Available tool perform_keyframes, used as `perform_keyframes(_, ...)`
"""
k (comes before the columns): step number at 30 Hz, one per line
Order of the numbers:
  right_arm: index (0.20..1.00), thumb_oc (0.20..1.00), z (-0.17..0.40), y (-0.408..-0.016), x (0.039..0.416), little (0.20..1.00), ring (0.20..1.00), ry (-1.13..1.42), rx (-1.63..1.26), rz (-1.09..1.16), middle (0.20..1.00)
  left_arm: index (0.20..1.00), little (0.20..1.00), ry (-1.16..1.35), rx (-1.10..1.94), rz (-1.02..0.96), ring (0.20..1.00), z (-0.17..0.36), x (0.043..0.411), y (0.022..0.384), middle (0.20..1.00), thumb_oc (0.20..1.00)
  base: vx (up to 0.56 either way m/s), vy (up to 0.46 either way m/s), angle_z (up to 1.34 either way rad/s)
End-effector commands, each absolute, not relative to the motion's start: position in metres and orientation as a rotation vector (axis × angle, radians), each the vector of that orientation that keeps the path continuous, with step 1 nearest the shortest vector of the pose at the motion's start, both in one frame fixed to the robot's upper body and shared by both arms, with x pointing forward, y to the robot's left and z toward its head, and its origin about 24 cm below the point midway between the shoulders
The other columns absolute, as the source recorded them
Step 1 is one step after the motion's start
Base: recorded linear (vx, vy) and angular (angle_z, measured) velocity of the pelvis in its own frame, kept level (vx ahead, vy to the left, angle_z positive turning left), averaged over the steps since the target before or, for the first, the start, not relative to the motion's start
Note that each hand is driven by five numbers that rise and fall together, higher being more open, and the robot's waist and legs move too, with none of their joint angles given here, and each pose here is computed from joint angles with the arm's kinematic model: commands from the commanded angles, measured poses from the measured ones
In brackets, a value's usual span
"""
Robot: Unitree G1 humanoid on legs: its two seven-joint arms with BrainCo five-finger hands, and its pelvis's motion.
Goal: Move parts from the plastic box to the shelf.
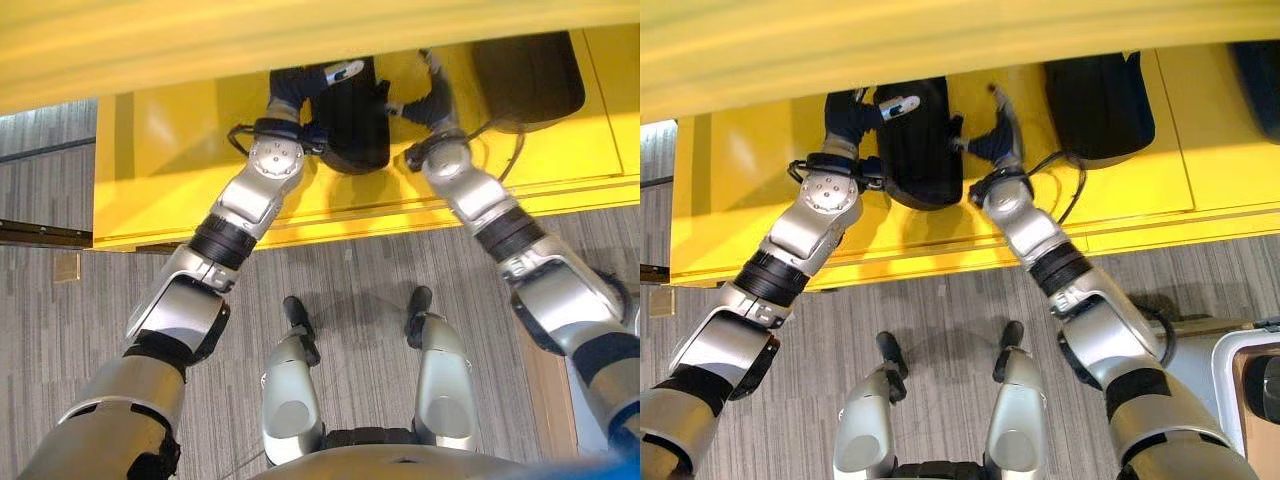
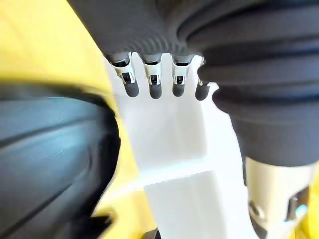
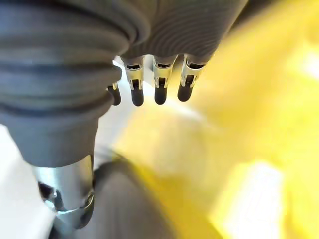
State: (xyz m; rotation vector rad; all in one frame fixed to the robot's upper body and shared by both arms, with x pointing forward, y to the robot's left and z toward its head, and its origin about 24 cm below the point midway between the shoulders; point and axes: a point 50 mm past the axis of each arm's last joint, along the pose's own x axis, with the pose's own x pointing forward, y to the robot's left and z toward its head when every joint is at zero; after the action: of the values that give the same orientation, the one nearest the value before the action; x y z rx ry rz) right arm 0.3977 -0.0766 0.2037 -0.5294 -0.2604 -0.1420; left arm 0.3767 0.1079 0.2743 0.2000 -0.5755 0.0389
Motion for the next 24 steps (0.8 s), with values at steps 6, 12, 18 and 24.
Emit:
perform_keyframes(6, 1.0, 1.0, 0.218, -0.062, 0.4, 1.0, 1.0, -0.306, -0.526, -0.154, 1.0, 1.0, 1.0, -0.746, 0.175, -0.04, 1.0, 0.313, 0.365, 0.095, 1.0, 1.0, 0.0, 0.0, 0.0)
perform_keyframes(12, 1.0, 1.0, 0.237, -0.063, 0.397, 1.0, 1.0, -0.476, -0.584, -0.202, 1.0, 1.0, 1.0, -0.732, 0.135, -0.092, 1.0, 0.312, 0.365, 0.088, 1.0, 1.0, 0.0, 0.0, 0.0)
perform_keyframes(18, 1.0, 1.0, 0.258, -0.065, 0.389, 1.0, 1.0, -0.643, -0.669, -0.267, 1.0, 1.0, 1.0, -0.728, 0.122, -0.105, 1.0, 0.301, 0.362, 0.089, 1.0, 1.0, 0.0, 0.0, 0.0)
perform_keyframes(24, 1.0, 1.0, 0.275, -0.071, 0.366, 1.0, 1.0, -0.851, -0.574, -0.317, 1.0, 1.0, 1.0, -0.75, 0.074, -0.098, 1.0, 0.286, 0.348, 0.102, 1.0, 1.0, 0.0, 0.0, 0.0)
